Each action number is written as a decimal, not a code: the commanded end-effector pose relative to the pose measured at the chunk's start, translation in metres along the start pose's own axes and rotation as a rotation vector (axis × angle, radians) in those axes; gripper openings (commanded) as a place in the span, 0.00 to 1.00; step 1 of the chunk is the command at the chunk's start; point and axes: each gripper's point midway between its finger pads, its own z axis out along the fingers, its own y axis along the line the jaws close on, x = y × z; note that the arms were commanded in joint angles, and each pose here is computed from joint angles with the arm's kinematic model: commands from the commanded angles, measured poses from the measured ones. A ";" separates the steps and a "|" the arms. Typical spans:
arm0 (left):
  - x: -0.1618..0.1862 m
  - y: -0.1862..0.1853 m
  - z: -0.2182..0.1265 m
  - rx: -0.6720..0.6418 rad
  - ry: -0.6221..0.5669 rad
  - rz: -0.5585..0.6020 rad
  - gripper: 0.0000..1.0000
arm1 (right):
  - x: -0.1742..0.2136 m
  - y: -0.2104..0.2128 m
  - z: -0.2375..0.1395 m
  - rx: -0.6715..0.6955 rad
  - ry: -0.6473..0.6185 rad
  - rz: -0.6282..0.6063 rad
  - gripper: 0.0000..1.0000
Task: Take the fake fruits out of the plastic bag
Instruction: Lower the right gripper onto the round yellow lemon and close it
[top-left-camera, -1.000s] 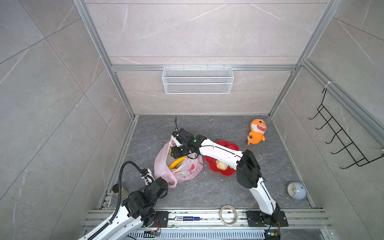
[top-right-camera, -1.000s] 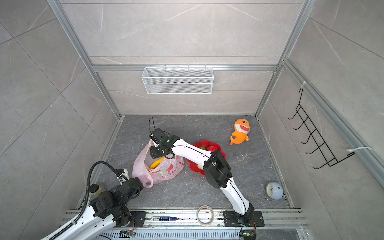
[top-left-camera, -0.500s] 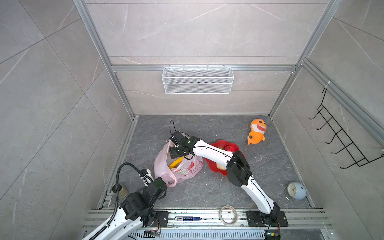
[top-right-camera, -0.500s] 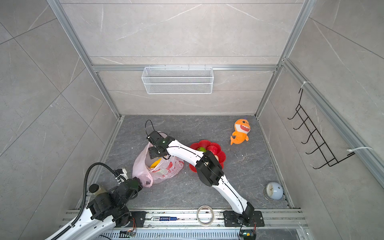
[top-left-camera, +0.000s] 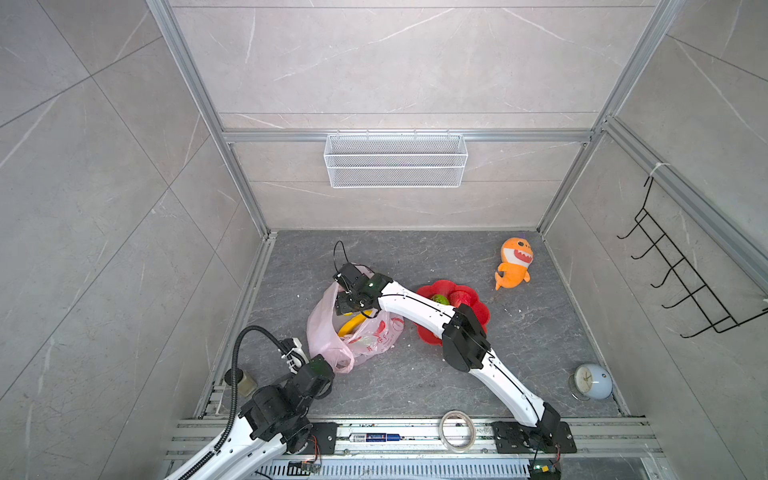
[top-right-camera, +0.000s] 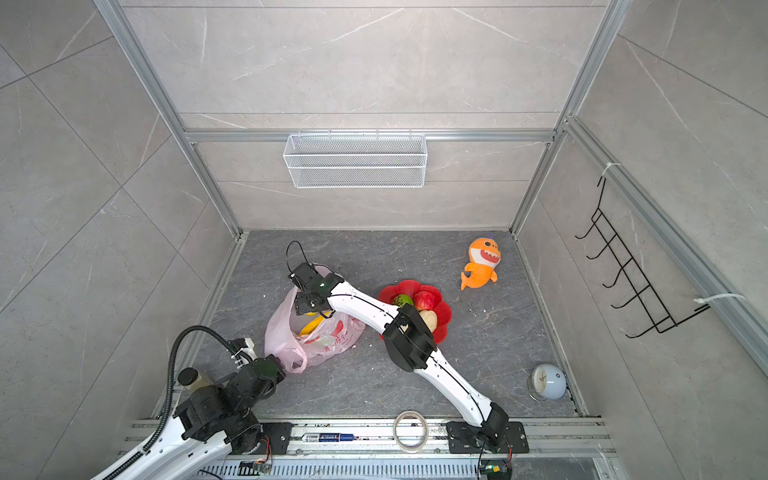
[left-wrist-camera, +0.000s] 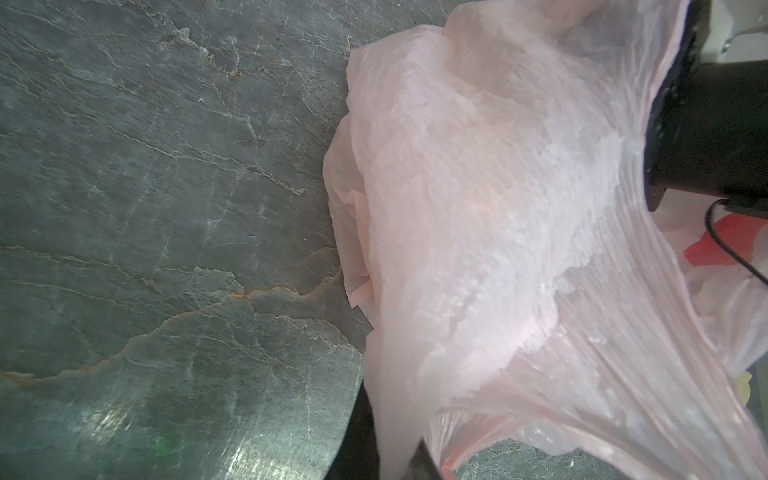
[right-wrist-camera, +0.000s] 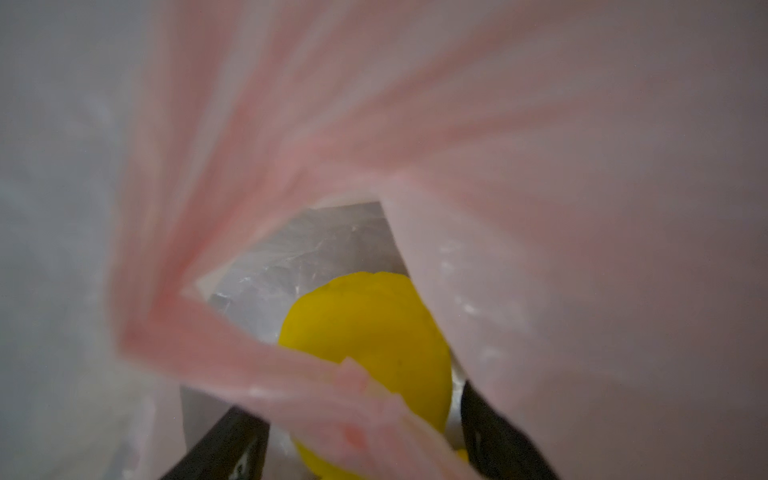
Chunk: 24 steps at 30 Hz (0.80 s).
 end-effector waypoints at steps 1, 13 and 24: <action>0.002 0.000 0.001 0.005 0.001 0.006 0.00 | 0.004 -0.005 0.013 0.043 -0.002 0.020 0.73; 0.002 0.001 0.002 0.012 0.002 0.000 0.00 | -0.001 -0.007 0.009 0.058 -0.033 0.028 0.56; -0.003 -0.003 0.000 0.020 -0.022 0.001 0.00 | -0.008 0.018 -0.041 -0.021 -0.046 -0.048 0.36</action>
